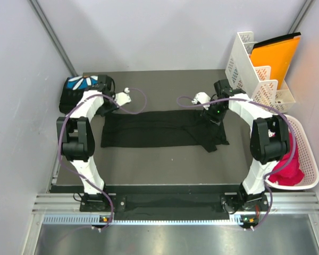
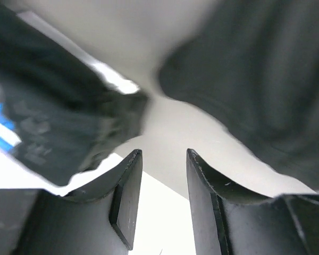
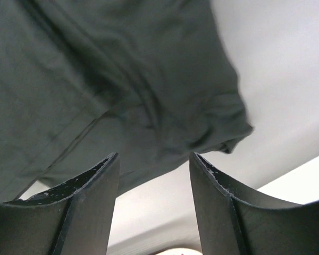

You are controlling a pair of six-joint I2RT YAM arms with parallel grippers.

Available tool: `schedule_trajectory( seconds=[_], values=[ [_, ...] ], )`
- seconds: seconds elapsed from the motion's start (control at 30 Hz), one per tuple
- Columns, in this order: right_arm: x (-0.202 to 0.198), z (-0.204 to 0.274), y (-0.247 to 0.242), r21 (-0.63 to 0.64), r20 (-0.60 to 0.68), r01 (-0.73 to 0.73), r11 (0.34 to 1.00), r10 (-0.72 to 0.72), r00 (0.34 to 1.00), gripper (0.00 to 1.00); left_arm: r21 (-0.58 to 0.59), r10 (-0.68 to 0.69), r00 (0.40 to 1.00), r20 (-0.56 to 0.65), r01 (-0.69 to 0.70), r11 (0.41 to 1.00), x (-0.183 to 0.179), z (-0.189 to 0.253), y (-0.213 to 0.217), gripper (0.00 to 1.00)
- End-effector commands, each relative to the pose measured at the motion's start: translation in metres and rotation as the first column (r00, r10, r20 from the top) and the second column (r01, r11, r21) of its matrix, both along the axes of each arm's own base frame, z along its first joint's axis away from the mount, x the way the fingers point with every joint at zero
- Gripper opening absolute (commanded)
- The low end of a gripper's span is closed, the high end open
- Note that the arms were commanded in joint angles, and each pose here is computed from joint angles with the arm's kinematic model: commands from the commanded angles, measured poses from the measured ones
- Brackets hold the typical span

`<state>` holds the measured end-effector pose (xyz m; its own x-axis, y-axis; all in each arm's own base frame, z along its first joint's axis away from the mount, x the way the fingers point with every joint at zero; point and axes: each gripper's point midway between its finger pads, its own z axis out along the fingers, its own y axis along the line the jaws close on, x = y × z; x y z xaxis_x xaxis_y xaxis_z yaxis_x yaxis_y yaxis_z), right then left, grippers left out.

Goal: Fold and stack the t-shirts
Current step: Fold the tshirt

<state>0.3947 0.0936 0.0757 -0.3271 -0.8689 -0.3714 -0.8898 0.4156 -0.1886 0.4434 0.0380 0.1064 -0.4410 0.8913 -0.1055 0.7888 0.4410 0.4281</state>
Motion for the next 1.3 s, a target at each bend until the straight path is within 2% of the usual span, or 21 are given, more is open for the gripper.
schedule_trajectory(
  seconds=[0.0,0.07,0.2,0.53,1.0,1.17,1.27],
  values=[
    [-0.003,0.012,0.004,0.036,0.014,0.006,0.999,-0.006,1.000,0.55,-0.066,-0.161,0.978,-0.133,0.154,0.986,-0.044,-0.004,-0.015,0.45],
    [-0.003,0.013,0.002,0.028,0.019,0.005,1.000,-0.005,1.000,0.55,-0.067,-0.197,0.961,-0.192,0.188,0.980,-0.062,-0.013,-0.015,0.45],
    [-0.003,0.014,0.000,0.017,0.024,0.002,1.000,-0.002,1.000,0.56,-0.067,-0.237,0.942,-0.236,0.228,0.971,-0.077,-0.016,-0.014,0.45],
    [-0.001,0.009,0.001,0.017,0.012,0.001,1.000,-0.001,1.000,0.56,-0.190,-0.281,0.909,-0.310,0.230,0.954,-0.101,-0.024,-0.033,0.47],
    [0.003,0.006,0.010,0.023,0.000,-0.013,1.000,0.013,1.000,0.55,-0.130,-0.213,0.922,-0.324,0.179,0.975,-0.090,-0.057,-0.021,0.48],
    [0.003,0.007,0.013,0.030,-0.002,-0.019,0.999,0.019,1.000,0.53,-0.130,-0.204,0.925,-0.320,0.171,0.977,-0.085,-0.063,-0.022,0.42],
    [0.003,0.005,0.014,0.031,-0.007,-0.021,0.999,0.022,1.000,0.53,-0.128,-0.200,0.922,-0.332,0.166,0.978,-0.086,-0.066,-0.021,0.35]
  ],
)
